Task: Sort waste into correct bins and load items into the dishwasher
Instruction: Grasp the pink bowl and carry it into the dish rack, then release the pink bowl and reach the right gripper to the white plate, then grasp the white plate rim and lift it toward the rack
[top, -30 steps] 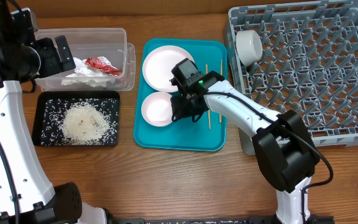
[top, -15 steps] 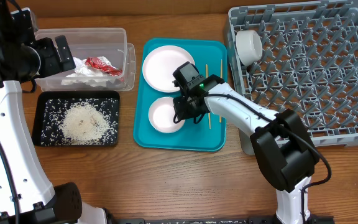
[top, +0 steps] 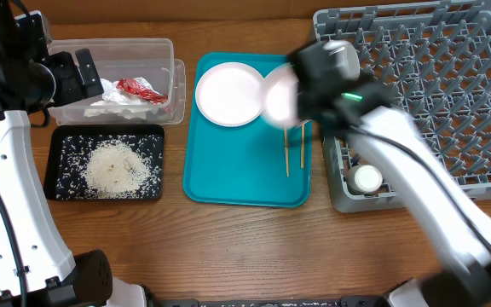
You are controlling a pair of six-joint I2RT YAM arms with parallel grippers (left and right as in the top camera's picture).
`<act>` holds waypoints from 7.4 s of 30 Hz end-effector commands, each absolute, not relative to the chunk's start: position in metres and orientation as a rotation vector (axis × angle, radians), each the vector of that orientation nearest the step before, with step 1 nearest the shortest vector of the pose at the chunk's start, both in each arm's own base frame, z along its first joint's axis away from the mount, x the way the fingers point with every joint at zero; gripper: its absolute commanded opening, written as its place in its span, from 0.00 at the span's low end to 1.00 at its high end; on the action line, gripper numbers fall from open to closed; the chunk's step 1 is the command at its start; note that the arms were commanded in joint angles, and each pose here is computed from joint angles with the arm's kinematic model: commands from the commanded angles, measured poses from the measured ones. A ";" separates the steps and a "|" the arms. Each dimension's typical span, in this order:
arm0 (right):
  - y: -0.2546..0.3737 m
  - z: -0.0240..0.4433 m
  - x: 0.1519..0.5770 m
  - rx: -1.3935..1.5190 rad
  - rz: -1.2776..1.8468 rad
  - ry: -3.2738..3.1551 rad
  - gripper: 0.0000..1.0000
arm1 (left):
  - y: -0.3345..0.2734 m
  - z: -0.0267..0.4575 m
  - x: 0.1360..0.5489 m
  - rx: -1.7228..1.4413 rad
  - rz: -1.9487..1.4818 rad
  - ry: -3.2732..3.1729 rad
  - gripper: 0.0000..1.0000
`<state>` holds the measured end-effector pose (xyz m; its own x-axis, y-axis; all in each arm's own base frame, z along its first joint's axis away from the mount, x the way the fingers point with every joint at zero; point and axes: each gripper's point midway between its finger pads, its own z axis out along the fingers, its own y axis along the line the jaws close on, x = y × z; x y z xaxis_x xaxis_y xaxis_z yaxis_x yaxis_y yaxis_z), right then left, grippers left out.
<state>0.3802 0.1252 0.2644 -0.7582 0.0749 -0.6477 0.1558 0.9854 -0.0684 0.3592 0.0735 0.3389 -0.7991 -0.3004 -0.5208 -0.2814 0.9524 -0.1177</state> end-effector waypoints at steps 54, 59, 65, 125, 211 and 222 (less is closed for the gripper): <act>0.005 0.166 0.419 0.344 -1.303 2.061 0.04 | 0.075 0.337 0.361 -0.412 -0.039 2.548 1.00; 0.010 0.167 0.418 0.322 -1.301 2.064 0.04 | 0.075 0.337 0.361 -0.412 -0.039 2.548 1.00; 0.029 0.172 0.413 0.253 -1.286 2.067 0.18 | 0.075 0.337 0.361 -0.412 -0.039 2.548 1.00; 0.264 0.054 0.474 0.093 0.206 2.648 0.41 | 0.075 0.337 0.361 -0.412 -0.039 2.548 1.00; 0.205 0.223 0.493 0.107 -0.043 2.315 0.04 | 0.075 0.337 0.361 -0.412 -0.038 2.548 1.00; 0.070 0.376 0.464 0.194 -0.548 1.972 0.04 | 0.075 0.337 0.361 -0.412 -0.039 2.548 1.00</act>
